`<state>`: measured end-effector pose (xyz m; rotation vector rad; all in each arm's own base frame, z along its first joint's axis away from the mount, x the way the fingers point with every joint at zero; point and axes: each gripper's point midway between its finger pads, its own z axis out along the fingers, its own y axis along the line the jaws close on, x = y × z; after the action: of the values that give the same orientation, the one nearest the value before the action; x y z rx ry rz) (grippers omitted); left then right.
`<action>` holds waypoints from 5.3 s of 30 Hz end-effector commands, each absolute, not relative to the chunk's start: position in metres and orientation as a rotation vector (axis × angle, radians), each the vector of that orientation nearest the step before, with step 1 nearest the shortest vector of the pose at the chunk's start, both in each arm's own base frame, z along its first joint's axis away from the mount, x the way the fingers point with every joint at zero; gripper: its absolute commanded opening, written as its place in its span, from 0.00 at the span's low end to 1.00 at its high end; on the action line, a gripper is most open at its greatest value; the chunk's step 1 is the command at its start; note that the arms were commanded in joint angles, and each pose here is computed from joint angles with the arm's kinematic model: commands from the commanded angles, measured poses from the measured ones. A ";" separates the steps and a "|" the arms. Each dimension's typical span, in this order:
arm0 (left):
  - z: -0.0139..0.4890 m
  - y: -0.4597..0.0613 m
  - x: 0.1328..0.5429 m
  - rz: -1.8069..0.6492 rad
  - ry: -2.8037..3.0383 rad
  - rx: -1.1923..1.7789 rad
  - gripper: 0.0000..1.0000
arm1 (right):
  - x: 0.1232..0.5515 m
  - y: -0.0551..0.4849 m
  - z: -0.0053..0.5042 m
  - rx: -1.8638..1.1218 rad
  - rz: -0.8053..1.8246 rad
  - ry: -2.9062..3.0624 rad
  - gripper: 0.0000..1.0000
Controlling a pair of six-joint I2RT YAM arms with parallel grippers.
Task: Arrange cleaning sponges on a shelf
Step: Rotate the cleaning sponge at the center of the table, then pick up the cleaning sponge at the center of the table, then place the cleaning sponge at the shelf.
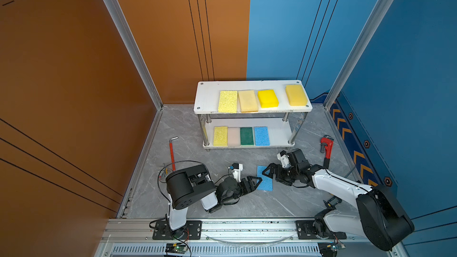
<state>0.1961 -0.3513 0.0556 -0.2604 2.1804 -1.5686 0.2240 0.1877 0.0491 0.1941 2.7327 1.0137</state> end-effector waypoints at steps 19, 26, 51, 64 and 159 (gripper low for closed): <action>-0.011 -0.321 0.174 -1.106 2.542 -0.193 0.69 | 0.207 0.191 0.037 0.181 1.147 2.783 0.92; -0.004 -0.324 0.176 -1.010 2.573 -0.129 0.64 | 0.207 0.193 0.035 0.177 1.172 2.784 0.85; 0.026 -0.343 0.189 -0.998 2.578 0.054 0.47 | 0.217 0.227 0.051 -0.009 1.274 2.705 0.62; 0.032 -0.336 0.188 -1.020 2.557 0.025 0.47 | 0.218 0.214 0.057 0.003 1.149 2.684 0.32; 0.180 -0.324 0.215 -1.514 2.126 -0.049 0.43 | 0.203 0.223 0.170 -0.074 1.602 2.360 0.00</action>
<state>0.2112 -0.3220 0.1667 -0.0570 2.1673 -1.4856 0.2035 0.2177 0.1549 -0.0280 2.4070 1.5689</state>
